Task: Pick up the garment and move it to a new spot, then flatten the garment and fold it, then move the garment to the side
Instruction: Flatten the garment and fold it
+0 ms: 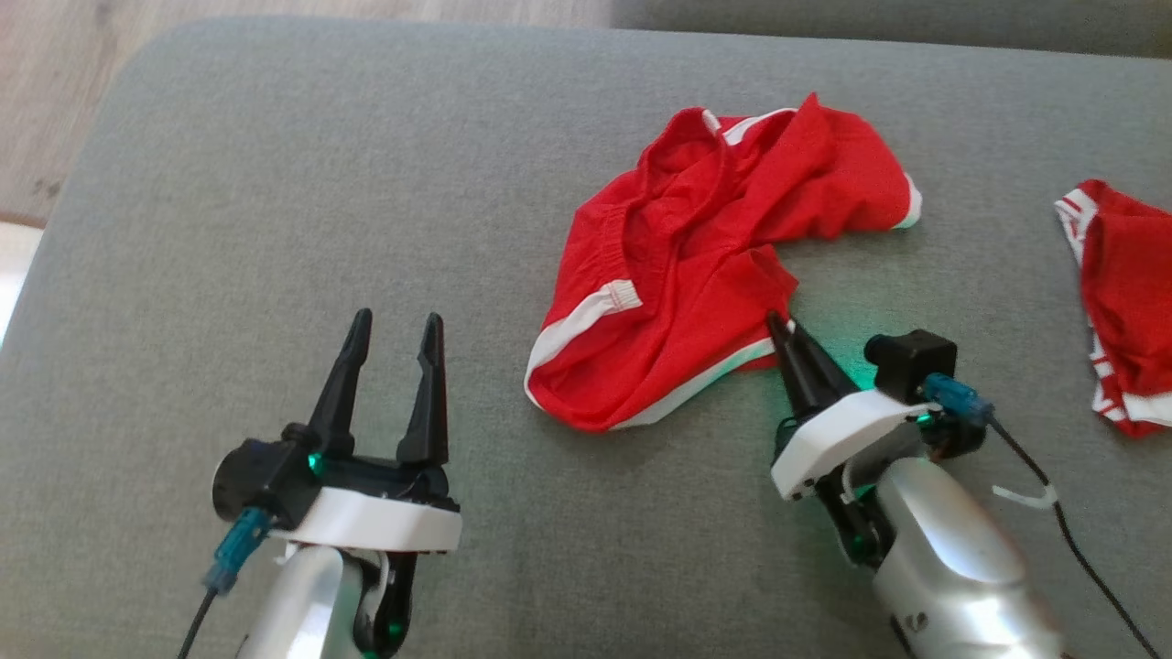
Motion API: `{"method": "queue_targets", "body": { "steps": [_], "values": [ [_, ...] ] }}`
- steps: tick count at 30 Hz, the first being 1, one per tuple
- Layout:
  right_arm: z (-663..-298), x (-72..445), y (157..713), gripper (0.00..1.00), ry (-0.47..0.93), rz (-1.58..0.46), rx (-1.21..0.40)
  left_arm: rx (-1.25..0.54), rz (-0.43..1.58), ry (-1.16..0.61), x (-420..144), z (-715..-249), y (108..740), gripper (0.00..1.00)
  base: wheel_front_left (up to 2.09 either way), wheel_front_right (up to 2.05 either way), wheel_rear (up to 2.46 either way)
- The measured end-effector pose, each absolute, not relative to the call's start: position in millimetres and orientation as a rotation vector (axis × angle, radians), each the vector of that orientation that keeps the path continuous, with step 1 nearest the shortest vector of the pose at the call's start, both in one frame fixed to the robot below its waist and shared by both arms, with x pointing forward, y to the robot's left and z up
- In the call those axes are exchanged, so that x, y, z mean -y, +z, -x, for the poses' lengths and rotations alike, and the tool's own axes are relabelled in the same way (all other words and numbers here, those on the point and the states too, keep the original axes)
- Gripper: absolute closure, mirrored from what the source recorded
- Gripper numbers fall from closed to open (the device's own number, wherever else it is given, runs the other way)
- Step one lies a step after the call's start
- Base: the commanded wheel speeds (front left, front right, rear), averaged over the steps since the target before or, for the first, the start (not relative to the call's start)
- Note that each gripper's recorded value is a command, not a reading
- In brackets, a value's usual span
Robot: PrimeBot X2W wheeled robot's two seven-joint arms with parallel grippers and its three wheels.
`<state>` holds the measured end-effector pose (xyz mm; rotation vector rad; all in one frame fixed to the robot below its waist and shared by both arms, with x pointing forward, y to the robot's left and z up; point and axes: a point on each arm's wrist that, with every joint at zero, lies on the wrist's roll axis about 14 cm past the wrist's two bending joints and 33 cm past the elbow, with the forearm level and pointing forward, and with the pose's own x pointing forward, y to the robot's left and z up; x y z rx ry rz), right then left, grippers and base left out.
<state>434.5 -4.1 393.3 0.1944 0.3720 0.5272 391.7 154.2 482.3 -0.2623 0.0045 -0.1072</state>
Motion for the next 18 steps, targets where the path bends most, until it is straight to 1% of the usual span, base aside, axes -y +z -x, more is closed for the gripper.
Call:
{"method": "queue_targets", "body": {
  "steps": [4,8,14,18],
  "values": [
    [-446,29,407,1.00,0.451,-0.181,-0.308,0.013,0.266,-0.117,-151,-393,488,0.00,0.00,0.00,0.00],
    [-450,73,421,1.00,0.320,-0.190,-0.244,0.027,0.273,-0.143,-143,-394,493,0.00,0.00,0.00,0.00],
    [-420,152,415,1.00,0.101,-0.174,-0.248,0.026,0.286,-0.186,-127,-394,494,0.00,0.00,0.00,0.00],
    [-399,185,414,1.00,0.011,-0.166,-0.269,0.040,0.291,-0.228,-113,-397,500,0.00,0.00,0.00,0.00]
  ]
}}
